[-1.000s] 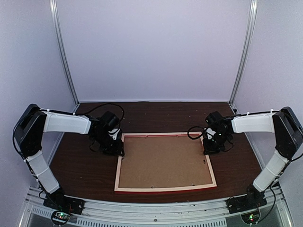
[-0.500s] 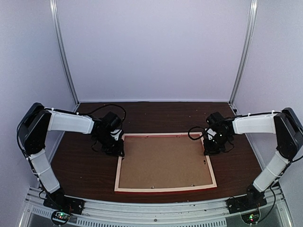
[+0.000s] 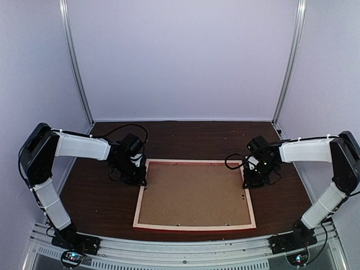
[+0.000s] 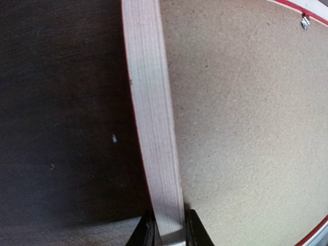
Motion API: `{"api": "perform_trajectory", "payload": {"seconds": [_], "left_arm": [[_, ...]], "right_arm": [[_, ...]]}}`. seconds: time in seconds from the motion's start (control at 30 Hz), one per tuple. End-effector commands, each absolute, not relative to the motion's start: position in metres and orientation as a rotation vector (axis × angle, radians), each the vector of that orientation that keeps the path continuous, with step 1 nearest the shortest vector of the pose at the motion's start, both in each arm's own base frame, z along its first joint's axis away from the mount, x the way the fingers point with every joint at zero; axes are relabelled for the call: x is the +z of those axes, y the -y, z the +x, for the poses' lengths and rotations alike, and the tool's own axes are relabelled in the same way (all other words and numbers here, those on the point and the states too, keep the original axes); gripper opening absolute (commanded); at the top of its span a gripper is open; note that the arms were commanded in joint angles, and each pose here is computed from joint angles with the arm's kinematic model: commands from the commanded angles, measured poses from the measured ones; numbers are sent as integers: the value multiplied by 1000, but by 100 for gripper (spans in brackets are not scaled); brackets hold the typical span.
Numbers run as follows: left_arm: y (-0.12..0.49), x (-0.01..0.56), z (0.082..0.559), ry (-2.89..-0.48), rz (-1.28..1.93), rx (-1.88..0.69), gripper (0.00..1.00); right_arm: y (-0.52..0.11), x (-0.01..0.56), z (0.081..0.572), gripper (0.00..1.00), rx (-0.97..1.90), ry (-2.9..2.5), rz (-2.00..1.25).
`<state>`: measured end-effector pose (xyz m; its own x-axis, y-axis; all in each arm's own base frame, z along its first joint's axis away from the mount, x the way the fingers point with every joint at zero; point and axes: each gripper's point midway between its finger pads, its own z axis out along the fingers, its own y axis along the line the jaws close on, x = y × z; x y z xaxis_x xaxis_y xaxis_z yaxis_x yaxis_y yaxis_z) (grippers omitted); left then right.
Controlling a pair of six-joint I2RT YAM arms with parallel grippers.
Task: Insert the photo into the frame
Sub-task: Press the fastener onto the backboard.
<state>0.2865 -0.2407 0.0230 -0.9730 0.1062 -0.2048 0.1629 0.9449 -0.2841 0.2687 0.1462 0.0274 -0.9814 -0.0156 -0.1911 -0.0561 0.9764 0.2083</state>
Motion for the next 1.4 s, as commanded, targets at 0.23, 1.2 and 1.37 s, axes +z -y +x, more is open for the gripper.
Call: {"api": "perform_trajectory", "payload": {"seconds": [0.23,1.2,1.37], "left_arm": [[214,19,274,-2916,182,-318,11],[212,18,262,-2916,178,-290,12],[211,19,262,-2915,178,-288,12]], "right_arm": [[-151,43,251,44,410,-2929,-64],[-173,25,209,39,245,-2969,-198],[-172,22,208,35,231,-2979,-219]]}}
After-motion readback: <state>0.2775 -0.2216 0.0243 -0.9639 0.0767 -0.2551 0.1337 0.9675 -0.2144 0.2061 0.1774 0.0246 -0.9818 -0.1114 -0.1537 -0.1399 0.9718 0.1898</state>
